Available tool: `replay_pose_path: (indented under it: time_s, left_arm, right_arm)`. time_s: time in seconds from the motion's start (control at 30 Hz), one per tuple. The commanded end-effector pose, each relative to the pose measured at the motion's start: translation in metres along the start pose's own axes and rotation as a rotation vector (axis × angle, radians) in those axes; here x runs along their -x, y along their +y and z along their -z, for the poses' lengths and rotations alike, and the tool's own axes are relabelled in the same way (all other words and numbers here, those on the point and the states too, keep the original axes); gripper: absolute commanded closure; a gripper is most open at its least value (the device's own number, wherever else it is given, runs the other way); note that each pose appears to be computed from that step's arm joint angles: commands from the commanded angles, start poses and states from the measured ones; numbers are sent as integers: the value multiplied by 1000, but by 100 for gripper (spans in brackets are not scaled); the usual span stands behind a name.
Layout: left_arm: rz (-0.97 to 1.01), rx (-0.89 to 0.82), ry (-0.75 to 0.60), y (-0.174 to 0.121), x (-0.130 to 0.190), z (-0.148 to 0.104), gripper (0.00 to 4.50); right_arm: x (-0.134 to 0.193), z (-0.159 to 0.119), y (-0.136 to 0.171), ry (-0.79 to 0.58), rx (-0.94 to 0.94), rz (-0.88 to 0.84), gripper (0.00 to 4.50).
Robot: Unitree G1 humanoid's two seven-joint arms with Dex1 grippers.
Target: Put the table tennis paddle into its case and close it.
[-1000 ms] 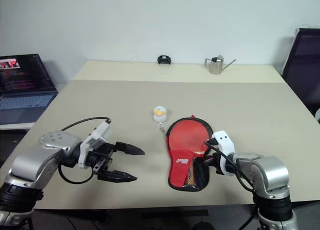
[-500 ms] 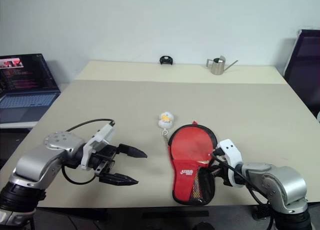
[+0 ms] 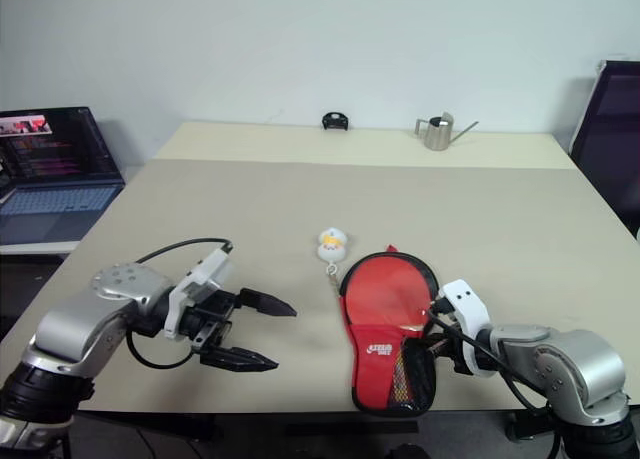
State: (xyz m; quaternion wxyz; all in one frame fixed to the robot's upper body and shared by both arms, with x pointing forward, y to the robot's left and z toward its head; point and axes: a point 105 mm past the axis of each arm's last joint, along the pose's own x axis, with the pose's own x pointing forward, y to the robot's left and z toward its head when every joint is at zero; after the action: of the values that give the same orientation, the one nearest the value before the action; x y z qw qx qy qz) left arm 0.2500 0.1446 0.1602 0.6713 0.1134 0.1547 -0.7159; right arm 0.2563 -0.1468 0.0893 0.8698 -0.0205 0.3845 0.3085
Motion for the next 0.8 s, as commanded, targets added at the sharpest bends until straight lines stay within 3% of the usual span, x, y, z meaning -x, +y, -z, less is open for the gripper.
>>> replay_pose_path:
  time_s: [0.03,0.17,0.47,0.63,0.8]
  left_arm:
    - [32,-47,-6,-2,1,-8,0]
    - [24,-53,-10,0,1,-9,0]
    - [9,-56,-21,3,1,-9,0]
    - [-22,-58,-42,8,0,-11,0]
    - [-186,-81,-73,33,7,-19,0]
  right_arm:
    - [0,12,-9,48,-56,49,421]
    - [5,9,-10,7,-70,67,310]
    - [27,-5,-21,-84,-49,152,3]
    - [37,-38,-7,-197,98,84,3]
    - [42,-84,18,-368,287,-12,3]
